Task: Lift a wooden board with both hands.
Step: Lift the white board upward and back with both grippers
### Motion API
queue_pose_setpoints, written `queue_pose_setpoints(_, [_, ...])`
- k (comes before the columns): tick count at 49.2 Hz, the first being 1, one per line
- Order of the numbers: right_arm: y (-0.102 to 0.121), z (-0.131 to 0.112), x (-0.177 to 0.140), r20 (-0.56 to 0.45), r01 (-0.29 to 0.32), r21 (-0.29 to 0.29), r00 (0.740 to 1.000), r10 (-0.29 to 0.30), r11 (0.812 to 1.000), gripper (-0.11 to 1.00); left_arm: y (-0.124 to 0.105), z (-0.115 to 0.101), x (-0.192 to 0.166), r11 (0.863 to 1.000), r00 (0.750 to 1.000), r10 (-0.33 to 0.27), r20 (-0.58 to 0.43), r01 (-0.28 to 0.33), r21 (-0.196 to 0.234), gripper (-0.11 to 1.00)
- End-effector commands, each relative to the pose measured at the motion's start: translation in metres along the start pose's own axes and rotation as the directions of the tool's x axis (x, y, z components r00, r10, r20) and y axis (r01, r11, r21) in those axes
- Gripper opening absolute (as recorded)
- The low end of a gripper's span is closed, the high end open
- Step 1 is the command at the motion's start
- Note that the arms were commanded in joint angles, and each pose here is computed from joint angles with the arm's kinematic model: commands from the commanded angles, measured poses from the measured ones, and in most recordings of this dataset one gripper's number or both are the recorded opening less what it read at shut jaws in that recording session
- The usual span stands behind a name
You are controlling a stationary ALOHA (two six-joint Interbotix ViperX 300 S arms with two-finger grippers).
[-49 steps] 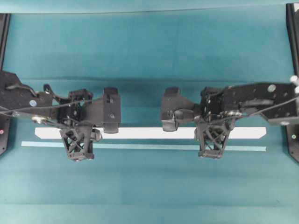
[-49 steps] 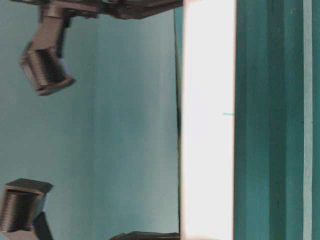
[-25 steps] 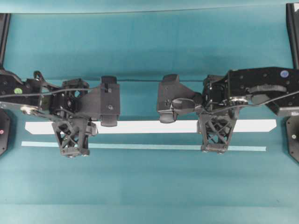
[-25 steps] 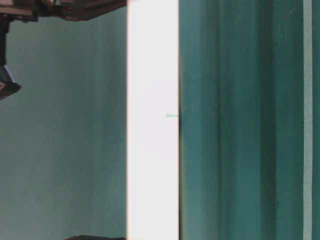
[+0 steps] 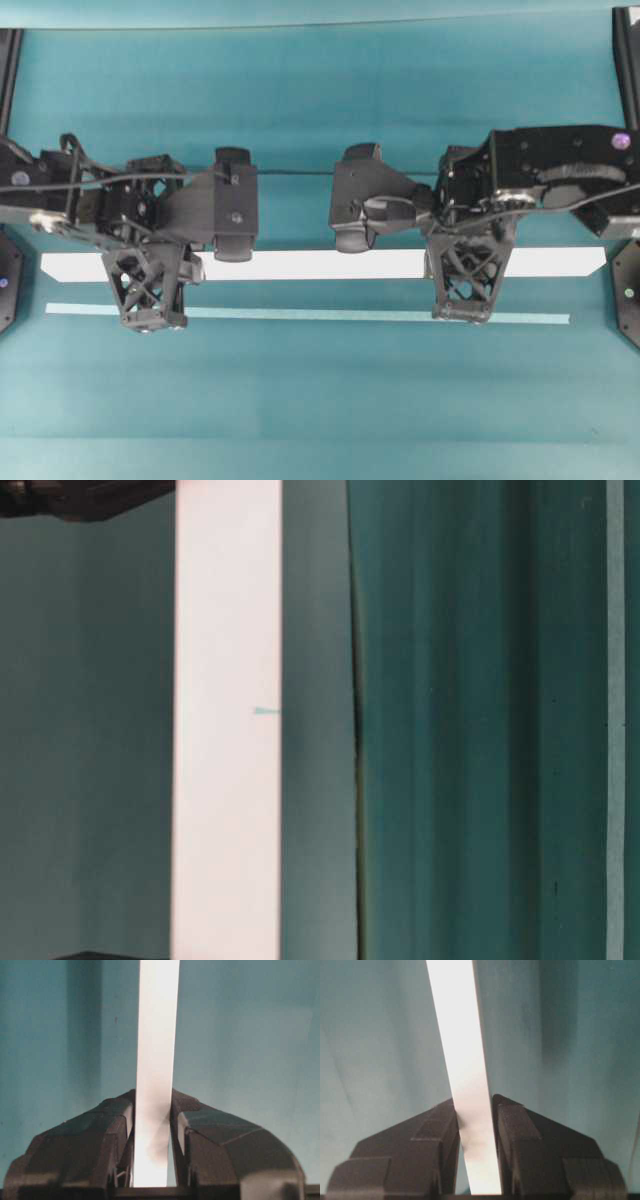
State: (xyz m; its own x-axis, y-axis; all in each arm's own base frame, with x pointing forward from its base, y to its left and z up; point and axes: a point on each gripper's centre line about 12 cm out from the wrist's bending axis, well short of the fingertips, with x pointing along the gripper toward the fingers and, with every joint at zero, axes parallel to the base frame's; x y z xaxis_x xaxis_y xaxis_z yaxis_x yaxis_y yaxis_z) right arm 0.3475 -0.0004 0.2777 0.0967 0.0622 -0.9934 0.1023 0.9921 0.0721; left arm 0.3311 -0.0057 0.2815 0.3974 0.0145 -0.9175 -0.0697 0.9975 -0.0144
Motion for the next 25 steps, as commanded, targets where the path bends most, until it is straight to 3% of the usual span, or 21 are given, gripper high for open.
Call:
queue_pose_setpoints(1, [0.0,0.007,-0.017,0.049,-0.008,0.023,0.999,0.007,1.0,0.21,-0.001,0.015,-0.027,1.0,0.997,-0.008,0.076,0.007,0.002,0.17])
queue_pose_setpoints(25, [0.004,0.011,-0.051,0.042,-0.009,0.017,0.999,0.008,1.0,0.21,0.003,0.026,-0.067,1.0,0.992,-0.004,0.122,0.006,-0.012,0.17])
